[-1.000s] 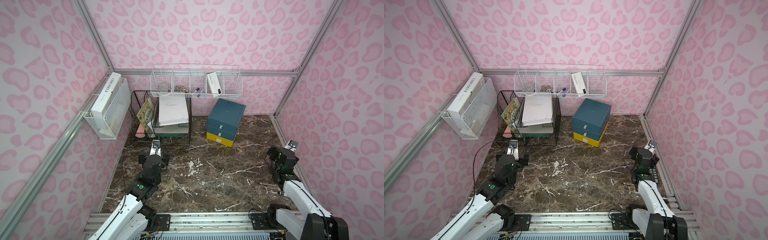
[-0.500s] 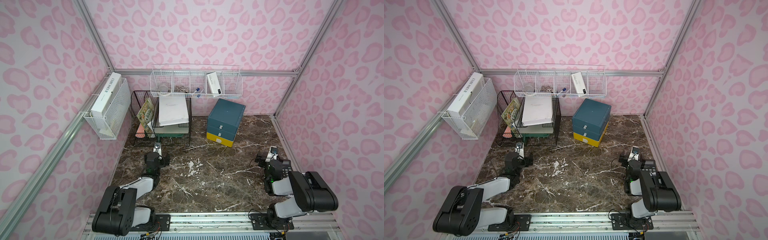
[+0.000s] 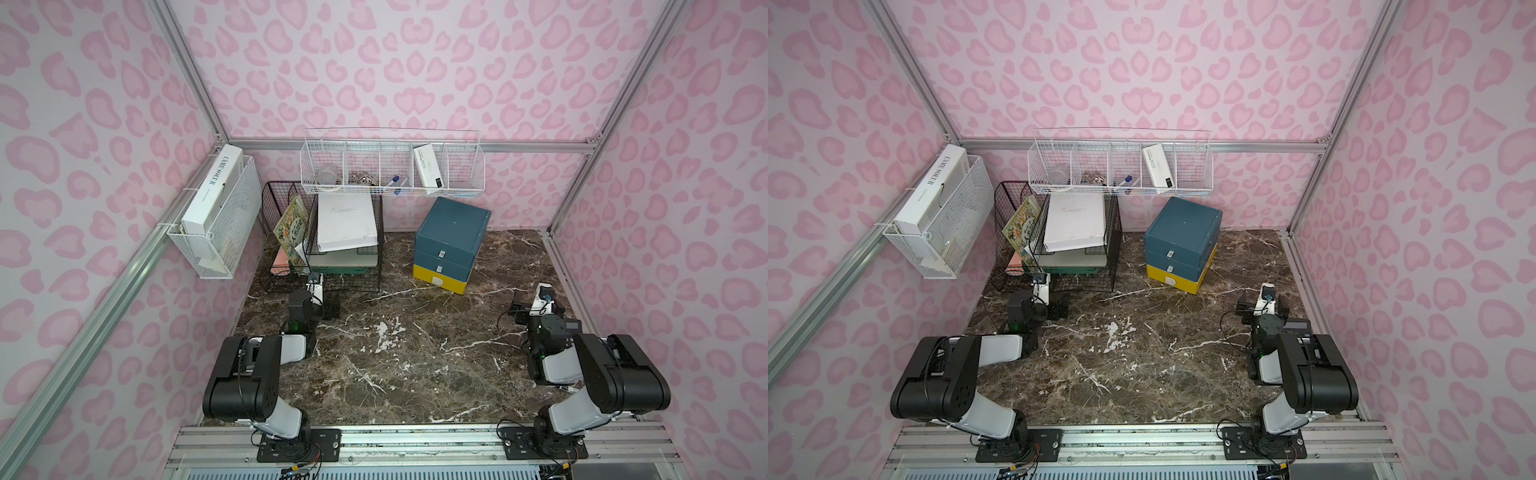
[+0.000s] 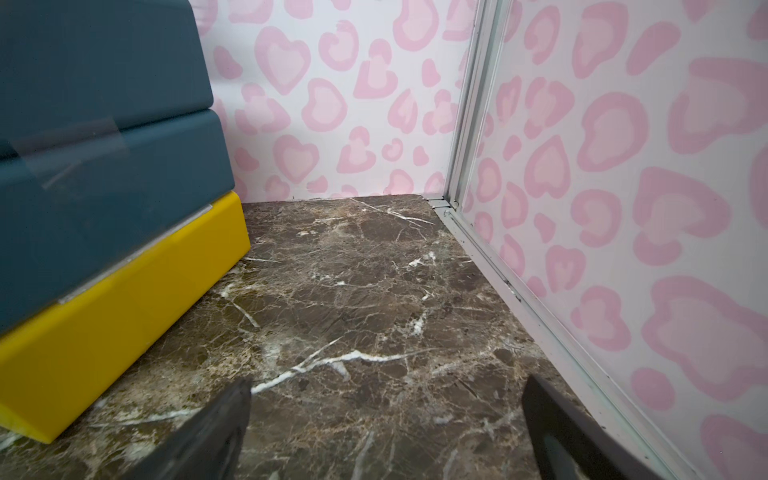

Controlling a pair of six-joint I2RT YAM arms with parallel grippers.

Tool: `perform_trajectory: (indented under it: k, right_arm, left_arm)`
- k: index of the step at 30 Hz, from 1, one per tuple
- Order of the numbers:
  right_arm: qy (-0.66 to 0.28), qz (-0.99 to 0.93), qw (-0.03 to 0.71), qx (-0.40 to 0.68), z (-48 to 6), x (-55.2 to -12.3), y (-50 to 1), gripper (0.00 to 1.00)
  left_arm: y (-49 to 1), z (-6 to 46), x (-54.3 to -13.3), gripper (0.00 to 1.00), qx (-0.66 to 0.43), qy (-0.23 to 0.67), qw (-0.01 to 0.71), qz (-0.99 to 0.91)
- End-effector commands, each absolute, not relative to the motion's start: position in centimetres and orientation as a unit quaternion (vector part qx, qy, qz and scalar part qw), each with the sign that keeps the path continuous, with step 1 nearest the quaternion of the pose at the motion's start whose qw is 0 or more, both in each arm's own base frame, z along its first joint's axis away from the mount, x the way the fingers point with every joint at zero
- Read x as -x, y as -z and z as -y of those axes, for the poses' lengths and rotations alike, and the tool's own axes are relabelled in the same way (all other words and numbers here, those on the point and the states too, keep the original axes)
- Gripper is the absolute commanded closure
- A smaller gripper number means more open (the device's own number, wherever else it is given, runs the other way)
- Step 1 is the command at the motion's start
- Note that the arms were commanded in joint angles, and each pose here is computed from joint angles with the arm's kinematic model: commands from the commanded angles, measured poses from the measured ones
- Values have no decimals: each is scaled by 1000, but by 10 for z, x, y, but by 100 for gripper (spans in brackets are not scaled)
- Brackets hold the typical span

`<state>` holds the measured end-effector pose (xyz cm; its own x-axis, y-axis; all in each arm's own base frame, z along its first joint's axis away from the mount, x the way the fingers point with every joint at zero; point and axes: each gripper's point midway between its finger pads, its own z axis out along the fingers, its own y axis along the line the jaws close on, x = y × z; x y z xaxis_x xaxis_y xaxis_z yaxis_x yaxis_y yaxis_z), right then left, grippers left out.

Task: Please place the pencils in the drawer according to their color
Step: Reset both arms

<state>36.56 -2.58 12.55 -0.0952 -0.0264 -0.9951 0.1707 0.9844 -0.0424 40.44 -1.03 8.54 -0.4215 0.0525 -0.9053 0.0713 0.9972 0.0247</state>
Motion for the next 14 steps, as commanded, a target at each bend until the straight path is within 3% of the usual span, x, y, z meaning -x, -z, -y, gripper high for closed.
perform_trajectory:
  k: [1,14]
  right_arm:
    - [72,-722,686,-48,24,-366,-136,0]
    - [65,-724,685,-37,20,-367,-135,0]
  left_arm:
    - [-85,16,-402,2,-40,26,533,-845]
    - [-85,16,-402,2,-41,25,533,-845]
